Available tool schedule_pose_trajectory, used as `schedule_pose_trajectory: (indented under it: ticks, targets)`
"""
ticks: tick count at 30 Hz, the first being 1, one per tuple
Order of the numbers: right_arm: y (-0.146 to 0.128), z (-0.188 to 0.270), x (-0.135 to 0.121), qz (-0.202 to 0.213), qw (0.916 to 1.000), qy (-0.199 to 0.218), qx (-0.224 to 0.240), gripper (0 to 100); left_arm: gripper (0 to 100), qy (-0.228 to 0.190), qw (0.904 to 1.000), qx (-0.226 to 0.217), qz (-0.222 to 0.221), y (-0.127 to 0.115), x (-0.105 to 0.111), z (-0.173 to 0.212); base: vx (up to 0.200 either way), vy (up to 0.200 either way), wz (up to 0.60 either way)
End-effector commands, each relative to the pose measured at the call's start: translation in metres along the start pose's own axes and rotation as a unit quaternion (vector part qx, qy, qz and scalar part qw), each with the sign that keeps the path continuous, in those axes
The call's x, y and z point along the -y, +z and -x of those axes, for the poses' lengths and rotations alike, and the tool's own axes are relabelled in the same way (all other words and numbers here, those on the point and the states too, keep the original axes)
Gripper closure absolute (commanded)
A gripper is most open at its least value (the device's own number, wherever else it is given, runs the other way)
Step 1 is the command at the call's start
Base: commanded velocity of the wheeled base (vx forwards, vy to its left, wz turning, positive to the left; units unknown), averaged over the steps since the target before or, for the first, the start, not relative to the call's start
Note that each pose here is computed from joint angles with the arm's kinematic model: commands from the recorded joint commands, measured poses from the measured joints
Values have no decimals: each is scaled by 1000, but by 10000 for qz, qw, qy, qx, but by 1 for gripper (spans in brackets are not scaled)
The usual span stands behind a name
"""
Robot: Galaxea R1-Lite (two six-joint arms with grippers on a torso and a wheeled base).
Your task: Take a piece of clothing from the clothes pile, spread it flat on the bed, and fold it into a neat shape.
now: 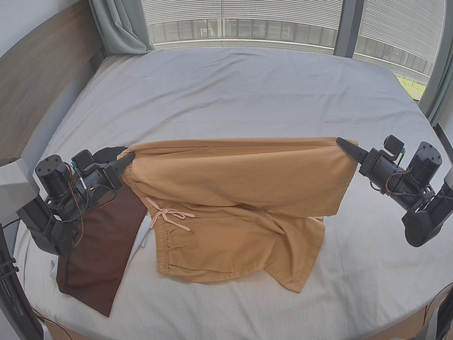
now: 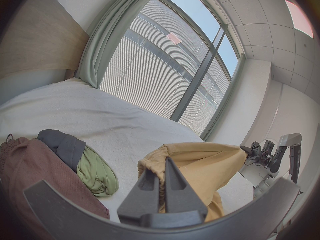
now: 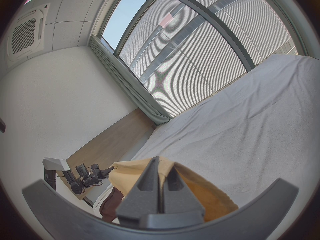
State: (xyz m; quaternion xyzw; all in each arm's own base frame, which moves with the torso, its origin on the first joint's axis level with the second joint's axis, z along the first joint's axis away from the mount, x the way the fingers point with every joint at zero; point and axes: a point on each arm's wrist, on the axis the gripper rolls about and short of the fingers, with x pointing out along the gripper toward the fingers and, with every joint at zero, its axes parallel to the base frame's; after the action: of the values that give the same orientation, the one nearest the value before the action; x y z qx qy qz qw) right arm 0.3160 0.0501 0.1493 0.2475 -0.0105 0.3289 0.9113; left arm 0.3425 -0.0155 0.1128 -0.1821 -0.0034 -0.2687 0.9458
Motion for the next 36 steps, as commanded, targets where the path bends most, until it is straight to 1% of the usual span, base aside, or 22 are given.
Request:
schedule_pose_trajectory:
  ticks: [1,4,7,13,19,23,26,27,30,32,36]
  targets:
    - [-2,-11,13,14,10000,-27,25,100,100,9,10000,-6,5,-6,-7,-10,0,0,0]
    - [-2,-20,19,54,10000,9,80,100,100,136,9997,183,-37,-4,-12,-19,0,0,0]
    - [-6,-27,26,45,10000,16,77,100,100,221,9996,181,8,-11,-15,-26,0,0,0]
    - [-8,-45,40,89,9998,70,159,100,100,210,9992,337,-43,-12,-20,-41,0,0,0]
    - [-11,-55,49,102,9997,89,201,100,100,232,9985,492,-23,-12,-23,-52,0,0,0]
    - [-13,-60,59,113,9996,60,239,100,100,257,9987,436,17,-22,-28,-57,0,0,0]
    - [-15,-63,62,128,9995,62,270,100,100,220,9989,403,101,-27,-28,-62,0,0,0]
    - [-14,-65,63,136,9995,69,281,100,100,220,9988,399,190,-30,-31,-64,0,0,0]
    - [-13,-69,66,167,9993,105,321,100,100,201,9983,488,233,-30,-32,-71,0,0,0]
    - [-15,-76,71,194,9991,130,360,100,100,243,9974,623,271,-29,-35,-78,0,0,0]
    - [-20,-85,84,226,9988,135,408,100,100,271,9964,754,277,-33,-39,-88,0,0,0]
